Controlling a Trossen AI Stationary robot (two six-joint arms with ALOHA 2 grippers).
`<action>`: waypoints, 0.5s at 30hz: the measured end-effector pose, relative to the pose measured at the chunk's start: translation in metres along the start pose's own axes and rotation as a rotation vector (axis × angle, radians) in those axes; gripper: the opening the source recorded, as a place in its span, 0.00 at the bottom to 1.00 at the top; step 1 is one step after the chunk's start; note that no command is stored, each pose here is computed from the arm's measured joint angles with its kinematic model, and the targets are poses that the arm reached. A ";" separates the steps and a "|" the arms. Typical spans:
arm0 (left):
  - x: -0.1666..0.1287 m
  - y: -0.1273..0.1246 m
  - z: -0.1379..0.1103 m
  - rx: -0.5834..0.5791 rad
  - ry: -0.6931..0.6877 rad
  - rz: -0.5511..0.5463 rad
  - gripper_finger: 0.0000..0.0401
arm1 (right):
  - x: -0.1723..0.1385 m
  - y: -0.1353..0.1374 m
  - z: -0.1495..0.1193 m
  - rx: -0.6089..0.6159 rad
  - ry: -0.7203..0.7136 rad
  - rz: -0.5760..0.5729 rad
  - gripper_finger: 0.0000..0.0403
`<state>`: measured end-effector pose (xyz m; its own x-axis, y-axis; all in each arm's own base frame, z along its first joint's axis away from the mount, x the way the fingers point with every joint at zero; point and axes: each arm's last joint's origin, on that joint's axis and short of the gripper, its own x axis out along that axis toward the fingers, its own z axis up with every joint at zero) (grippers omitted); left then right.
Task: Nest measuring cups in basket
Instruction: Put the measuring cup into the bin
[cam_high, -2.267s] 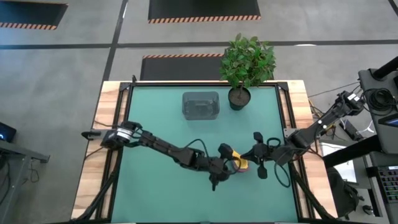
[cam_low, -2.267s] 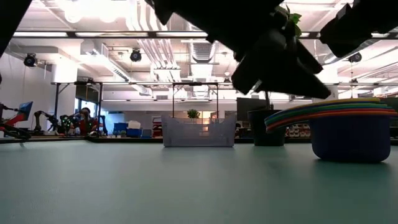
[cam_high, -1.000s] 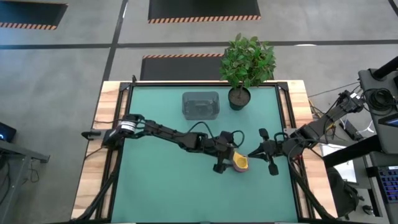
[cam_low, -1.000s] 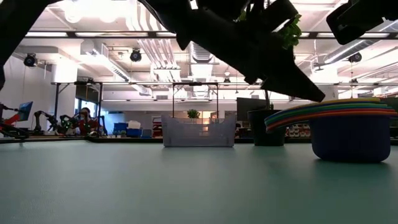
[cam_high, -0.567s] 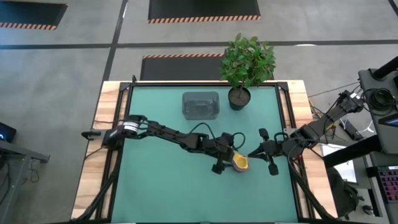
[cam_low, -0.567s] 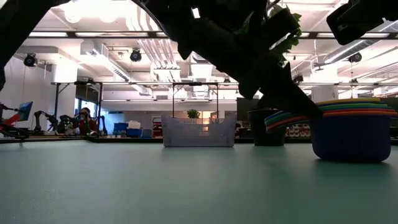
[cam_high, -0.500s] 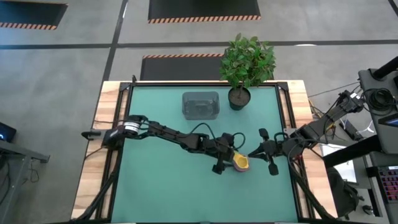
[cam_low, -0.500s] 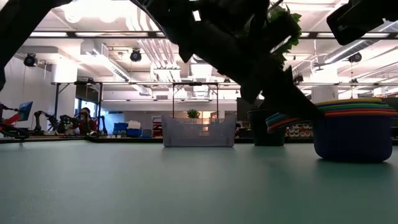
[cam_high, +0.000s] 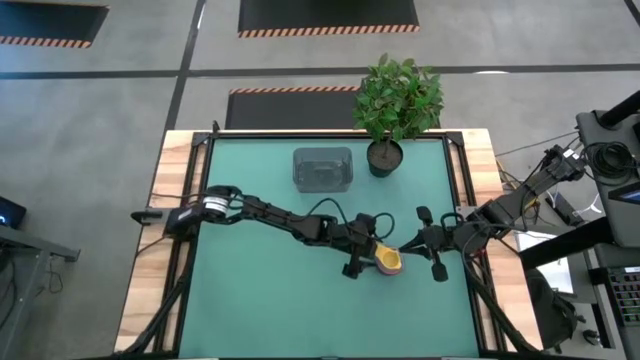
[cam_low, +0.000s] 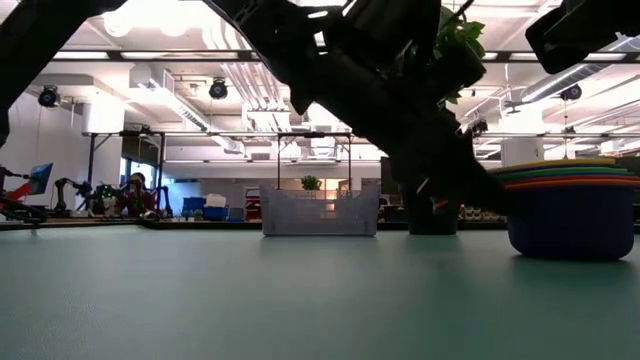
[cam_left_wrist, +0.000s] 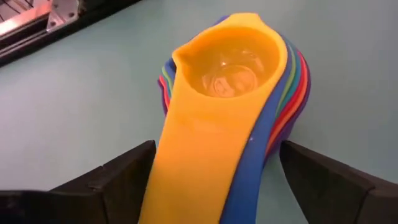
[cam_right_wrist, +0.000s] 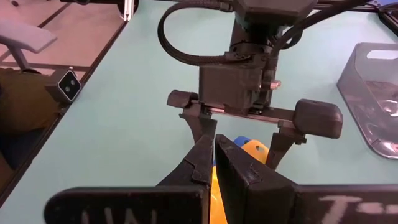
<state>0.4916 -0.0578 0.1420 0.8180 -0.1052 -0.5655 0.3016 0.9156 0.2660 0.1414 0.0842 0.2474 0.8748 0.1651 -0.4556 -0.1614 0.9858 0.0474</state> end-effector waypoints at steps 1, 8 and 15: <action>0.001 0.000 -0.001 -0.004 0.005 -0.002 0.79 | 0.000 0.000 0.000 0.000 0.000 0.000 0.02; 0.003 -0.001 -0.004 -0.015 0.012 -0.004 0.77 | 0.000 0.000 0.000 0.002 0.003 -0.001 0.02; 0.003 0.000 -0.003 -0.015 0.009 -0.002 0.73 | 0.000 0.000 0.000 0.004 0.003 -0.001 0.02</action>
<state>0.4927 -0.0576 0.1381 0.8130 -0.1038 -0.5730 0.2957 0.9212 0.2527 0.1413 0.0841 0.2470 0.8735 0.1637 -0.4584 -0.1586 0.9861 0.0499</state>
